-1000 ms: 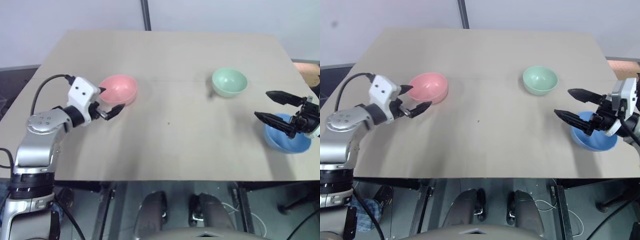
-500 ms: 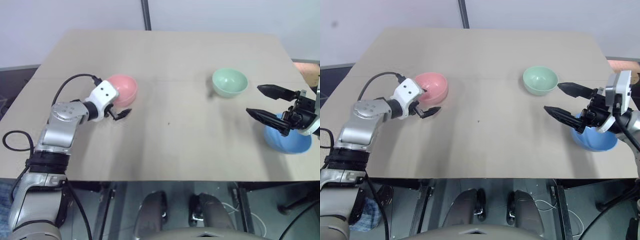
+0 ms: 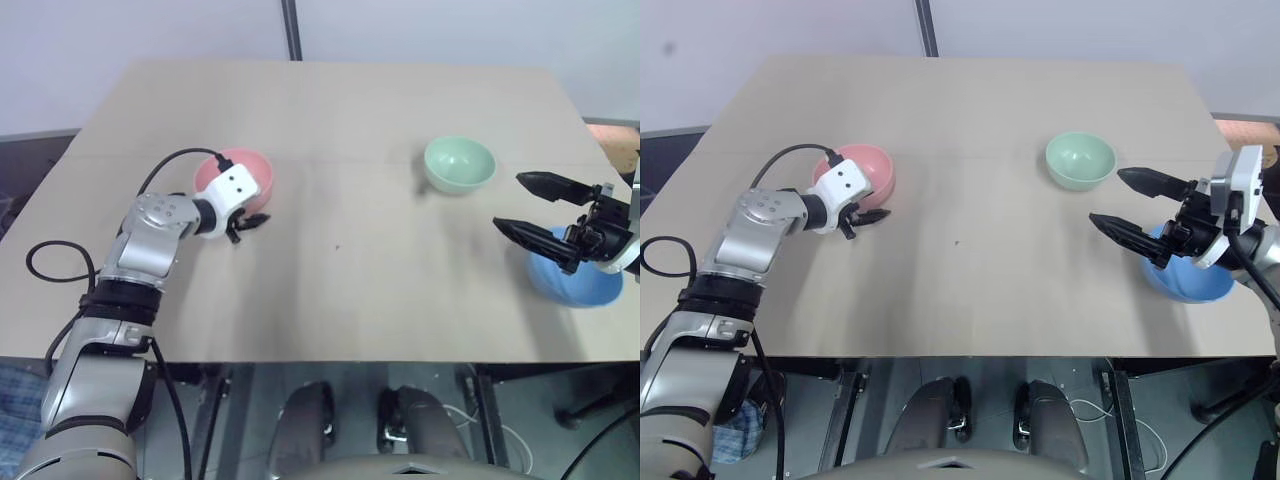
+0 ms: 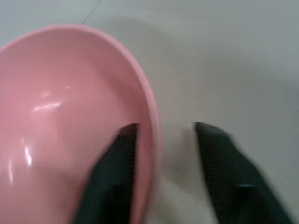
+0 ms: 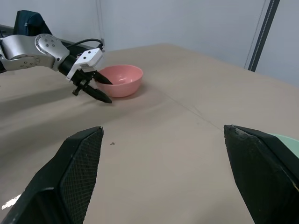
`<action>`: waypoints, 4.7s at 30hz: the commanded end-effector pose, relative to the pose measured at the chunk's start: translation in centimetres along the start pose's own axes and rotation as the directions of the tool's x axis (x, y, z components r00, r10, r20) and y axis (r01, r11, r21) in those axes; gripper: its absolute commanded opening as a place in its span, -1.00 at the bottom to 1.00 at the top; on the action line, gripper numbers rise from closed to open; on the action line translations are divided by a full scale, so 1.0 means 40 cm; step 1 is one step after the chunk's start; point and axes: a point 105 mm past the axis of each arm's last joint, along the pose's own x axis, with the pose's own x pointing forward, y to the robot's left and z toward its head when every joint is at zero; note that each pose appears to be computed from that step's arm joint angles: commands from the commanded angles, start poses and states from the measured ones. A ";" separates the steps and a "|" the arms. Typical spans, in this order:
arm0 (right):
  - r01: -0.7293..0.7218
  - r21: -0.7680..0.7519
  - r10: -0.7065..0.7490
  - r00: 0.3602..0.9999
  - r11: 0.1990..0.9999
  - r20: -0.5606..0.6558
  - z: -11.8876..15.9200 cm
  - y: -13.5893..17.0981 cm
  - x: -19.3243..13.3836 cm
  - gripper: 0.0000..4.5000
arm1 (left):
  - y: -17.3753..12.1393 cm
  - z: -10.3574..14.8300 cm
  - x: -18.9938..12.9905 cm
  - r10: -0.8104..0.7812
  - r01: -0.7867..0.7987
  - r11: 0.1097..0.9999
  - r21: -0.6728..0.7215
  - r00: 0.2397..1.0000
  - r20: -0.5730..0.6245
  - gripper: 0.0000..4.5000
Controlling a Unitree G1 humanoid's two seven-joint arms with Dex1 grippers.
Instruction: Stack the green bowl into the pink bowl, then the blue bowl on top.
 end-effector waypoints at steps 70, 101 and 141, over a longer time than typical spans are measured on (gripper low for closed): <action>0.009 -0.109 -0.027 0.985 0.994 -0.170 -0.040 -0.085 0.067 1.00 | -0.004 0.088 -0.272 0.015 0.085 0.978 -0.188 0.880 0.474 0.10; -0.036 -0.294 -0.164 0.762 0.955 -0.627 -0.222 -0.274 0.365 -0.39 | -0.070 0.102 -0.311 -0.015 0.128 0.973 -0.191 0.864 0.503 0.10; -0.618 -0.360 0.422 0.763 0.699 -0.490 -0.046 0.252 0.434 0.25 | -0.092 0.106 -0.265 -0.160 0.252 0.959 -0.131 0.861 0.483 0.10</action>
